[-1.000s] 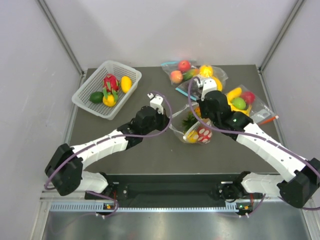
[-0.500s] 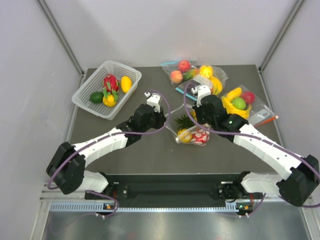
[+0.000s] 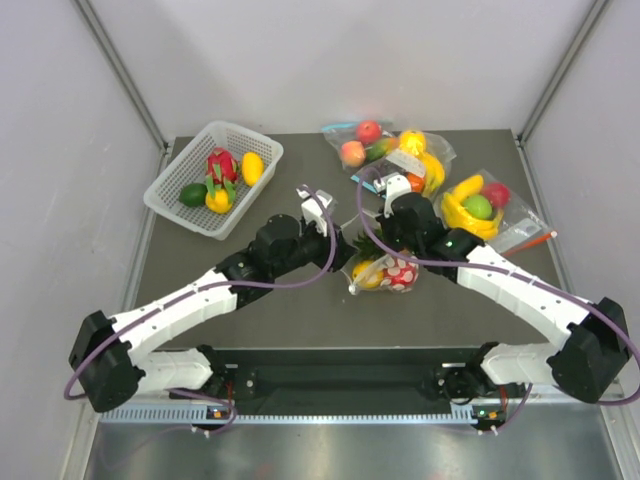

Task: Open the zip-top bag and remove the fake food

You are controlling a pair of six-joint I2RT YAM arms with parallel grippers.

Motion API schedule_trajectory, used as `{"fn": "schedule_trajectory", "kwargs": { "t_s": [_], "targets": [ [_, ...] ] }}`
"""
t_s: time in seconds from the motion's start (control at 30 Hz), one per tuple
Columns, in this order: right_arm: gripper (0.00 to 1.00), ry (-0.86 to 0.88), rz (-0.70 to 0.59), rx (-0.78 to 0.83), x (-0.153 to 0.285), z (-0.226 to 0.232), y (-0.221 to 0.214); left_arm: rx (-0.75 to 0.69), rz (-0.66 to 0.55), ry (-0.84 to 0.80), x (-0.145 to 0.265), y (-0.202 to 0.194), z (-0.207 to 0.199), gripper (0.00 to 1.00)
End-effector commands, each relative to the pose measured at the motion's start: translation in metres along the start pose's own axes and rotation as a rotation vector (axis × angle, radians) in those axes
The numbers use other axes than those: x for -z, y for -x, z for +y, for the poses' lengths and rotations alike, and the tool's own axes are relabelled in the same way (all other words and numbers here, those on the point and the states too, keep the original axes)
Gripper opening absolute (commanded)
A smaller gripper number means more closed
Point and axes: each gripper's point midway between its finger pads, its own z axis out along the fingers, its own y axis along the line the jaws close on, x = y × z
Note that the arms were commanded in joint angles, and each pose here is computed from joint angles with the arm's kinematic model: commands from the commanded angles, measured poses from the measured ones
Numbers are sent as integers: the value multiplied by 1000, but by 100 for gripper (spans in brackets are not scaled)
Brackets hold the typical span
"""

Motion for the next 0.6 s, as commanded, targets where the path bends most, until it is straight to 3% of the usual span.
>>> {"fn": "schedule_trajectory", "kwargs": {
  "t_s": [0.0,0.23,0.57],
  "targets": [
    [0,29,-68,-27,2,10,22,13,1,-50,-9,7,-18,50],
    [0,55,-74,-28,9,17,21,72,48,52,-52,-21,4,50],
    [0,83,-78,-7,15,29,20,79,13,167,-80,-19,27,55]
  ]
}}
